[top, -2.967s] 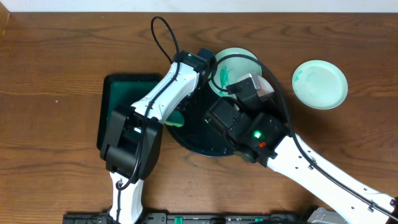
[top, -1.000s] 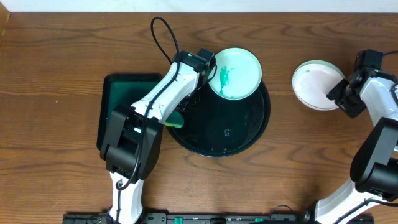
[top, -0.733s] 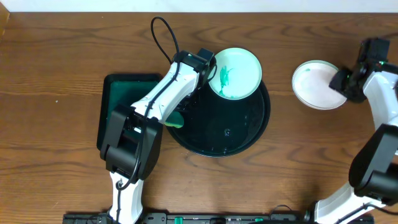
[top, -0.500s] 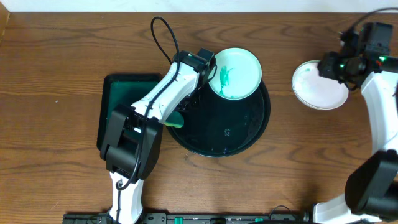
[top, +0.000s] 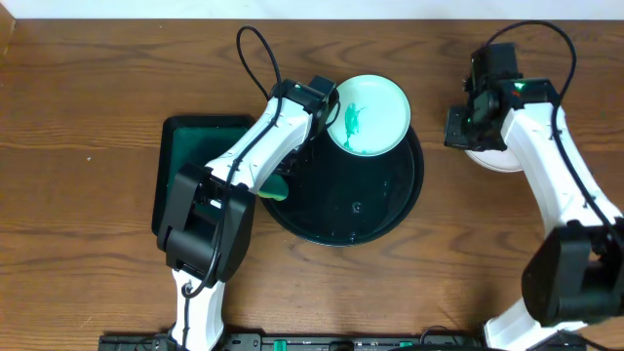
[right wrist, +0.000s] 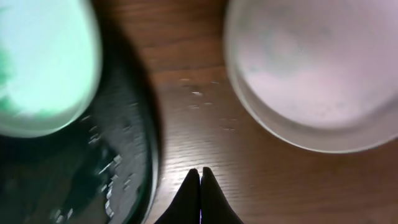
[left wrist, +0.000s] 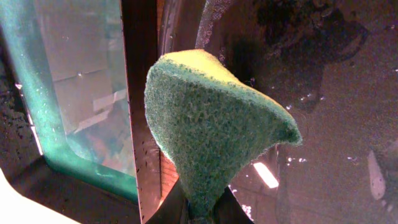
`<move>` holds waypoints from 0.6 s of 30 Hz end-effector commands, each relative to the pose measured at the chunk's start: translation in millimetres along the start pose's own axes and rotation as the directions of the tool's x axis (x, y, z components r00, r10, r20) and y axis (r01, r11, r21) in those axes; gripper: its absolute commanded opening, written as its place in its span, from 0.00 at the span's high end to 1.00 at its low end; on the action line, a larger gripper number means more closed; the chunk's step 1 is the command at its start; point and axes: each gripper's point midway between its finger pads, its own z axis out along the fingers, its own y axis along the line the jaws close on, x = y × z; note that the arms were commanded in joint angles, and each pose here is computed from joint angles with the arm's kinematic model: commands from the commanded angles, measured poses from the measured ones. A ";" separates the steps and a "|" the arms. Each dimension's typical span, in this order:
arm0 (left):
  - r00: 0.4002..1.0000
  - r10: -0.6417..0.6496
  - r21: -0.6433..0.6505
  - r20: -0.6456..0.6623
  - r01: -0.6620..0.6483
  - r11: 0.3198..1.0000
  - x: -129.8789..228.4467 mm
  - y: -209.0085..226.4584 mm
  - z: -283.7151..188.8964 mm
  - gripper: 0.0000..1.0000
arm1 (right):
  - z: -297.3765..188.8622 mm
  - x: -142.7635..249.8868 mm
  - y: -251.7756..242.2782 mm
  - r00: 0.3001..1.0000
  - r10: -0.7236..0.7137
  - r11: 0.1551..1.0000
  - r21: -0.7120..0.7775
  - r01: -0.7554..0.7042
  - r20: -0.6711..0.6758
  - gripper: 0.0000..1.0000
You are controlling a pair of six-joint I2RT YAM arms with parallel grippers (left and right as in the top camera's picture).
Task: Clean dirty plates on tray and stack at the side
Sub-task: 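Release the white plate and raise the right gripper, then move the right gripper left toward the pale green plate on the tray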
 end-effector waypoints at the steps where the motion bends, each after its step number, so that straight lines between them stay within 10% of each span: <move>1: 1.000 0.009 0.002 0.012 -0.009 1.000 -6.1 -0.8 -3.2 0.93 | 20.4 4.6 -19.0 0.993 0.117 0.989 0.094 -0.113 -0.035 0.99; 18: 1.000 0.009 0.001 0.011 -0.009 1.000 -6.0 -0.8 -3.2 0.93 | 54.9 13.1 -69.2 0.952 0.282 0.947 0.194 -0.257 -0.115 0.99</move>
